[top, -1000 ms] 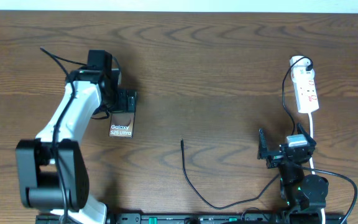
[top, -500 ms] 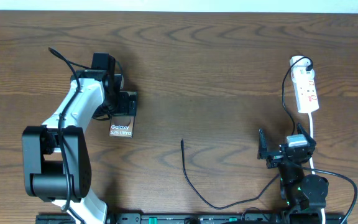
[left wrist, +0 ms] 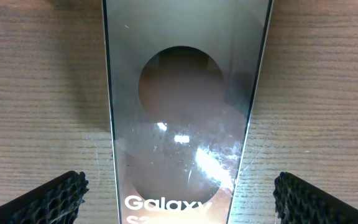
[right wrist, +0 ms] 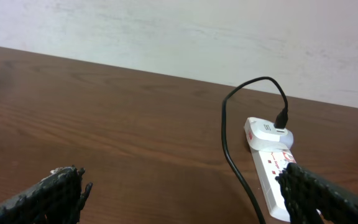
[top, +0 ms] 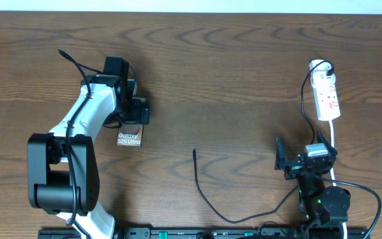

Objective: Plug charger to phone and switch on socket
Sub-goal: 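Close the left gripper on the phone's top edge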

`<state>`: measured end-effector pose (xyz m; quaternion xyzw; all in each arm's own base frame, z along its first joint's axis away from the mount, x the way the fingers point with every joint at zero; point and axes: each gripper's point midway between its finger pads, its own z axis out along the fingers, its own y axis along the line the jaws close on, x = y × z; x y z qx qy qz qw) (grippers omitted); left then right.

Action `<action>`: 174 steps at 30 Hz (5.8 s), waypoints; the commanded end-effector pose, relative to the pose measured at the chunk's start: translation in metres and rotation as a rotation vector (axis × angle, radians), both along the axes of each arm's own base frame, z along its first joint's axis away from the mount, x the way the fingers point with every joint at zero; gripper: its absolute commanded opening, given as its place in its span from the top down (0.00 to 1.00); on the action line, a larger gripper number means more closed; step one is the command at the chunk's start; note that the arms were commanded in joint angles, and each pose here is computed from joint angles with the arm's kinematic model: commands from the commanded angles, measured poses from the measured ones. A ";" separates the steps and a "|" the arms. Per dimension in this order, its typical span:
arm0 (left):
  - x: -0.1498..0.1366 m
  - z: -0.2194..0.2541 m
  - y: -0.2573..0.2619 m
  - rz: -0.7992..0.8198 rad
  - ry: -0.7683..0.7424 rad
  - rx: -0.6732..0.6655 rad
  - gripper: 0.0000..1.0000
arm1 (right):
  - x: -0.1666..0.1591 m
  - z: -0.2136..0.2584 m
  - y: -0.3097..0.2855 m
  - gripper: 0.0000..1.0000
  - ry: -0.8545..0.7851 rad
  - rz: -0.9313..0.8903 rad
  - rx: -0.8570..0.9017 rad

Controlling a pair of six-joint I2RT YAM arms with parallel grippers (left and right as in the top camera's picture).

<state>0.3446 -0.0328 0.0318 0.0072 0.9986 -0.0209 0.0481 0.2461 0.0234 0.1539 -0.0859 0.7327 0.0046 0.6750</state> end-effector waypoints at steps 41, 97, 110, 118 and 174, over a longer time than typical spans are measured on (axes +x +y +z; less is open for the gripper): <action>-0.002 -0.022 0.004 -0.012 0.022 0.027 0.02 | 0.000 -0.001 0.001 0.01 0.001 0.004 -0.011; 0.004 -0.022 0.004 -0.022 0.000 0.025 0.02 | 0.000 -0.001 0.001 0.01 0.001 0.004 -0.011; 0.004 -0.029 0.004 -0.022 -0.015 0.024 0.02 | 0.000 -0.001 0.001 0.01 0.001 0.004 -0.011; -0.001 -0.036 0.004 -0.022 -0.011 0.025 0.02 | 0.000 -0.001 0.001 0.01 0.001 0.004 -0.011; -0.001 -0.058 0.009 -0.086 -0.010 0.058 0.25 | 0.000 -0.001 0.001 0.01 0.001 0.004 -0.011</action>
